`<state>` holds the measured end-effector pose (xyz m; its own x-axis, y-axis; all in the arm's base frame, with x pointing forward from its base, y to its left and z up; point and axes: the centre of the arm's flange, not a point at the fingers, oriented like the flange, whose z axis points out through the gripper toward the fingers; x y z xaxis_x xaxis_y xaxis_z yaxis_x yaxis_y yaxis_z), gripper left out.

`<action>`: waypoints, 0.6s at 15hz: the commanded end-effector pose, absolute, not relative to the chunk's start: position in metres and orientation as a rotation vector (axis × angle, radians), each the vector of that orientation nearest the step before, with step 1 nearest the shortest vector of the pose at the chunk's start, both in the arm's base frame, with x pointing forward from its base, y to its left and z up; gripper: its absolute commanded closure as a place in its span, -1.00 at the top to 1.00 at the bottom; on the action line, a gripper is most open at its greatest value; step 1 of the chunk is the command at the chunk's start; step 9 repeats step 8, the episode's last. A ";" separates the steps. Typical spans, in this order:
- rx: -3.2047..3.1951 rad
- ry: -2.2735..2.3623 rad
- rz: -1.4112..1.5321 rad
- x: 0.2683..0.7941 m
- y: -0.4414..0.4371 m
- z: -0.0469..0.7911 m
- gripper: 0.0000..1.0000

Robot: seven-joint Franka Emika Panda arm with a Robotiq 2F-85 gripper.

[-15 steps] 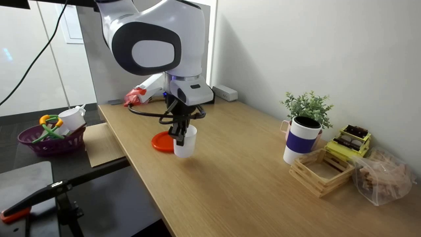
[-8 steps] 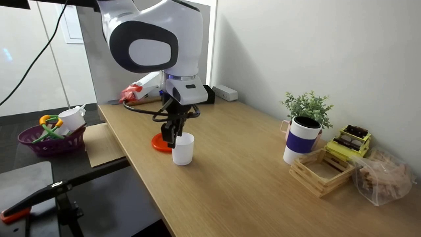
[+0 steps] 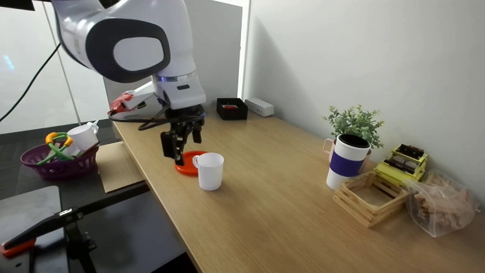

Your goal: Take the cup from the plate and put it on the table

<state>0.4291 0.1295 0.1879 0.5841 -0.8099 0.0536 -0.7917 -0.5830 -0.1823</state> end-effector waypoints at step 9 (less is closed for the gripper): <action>-2.645 1.424 -0.260 0.408 0.131 0.192 1.00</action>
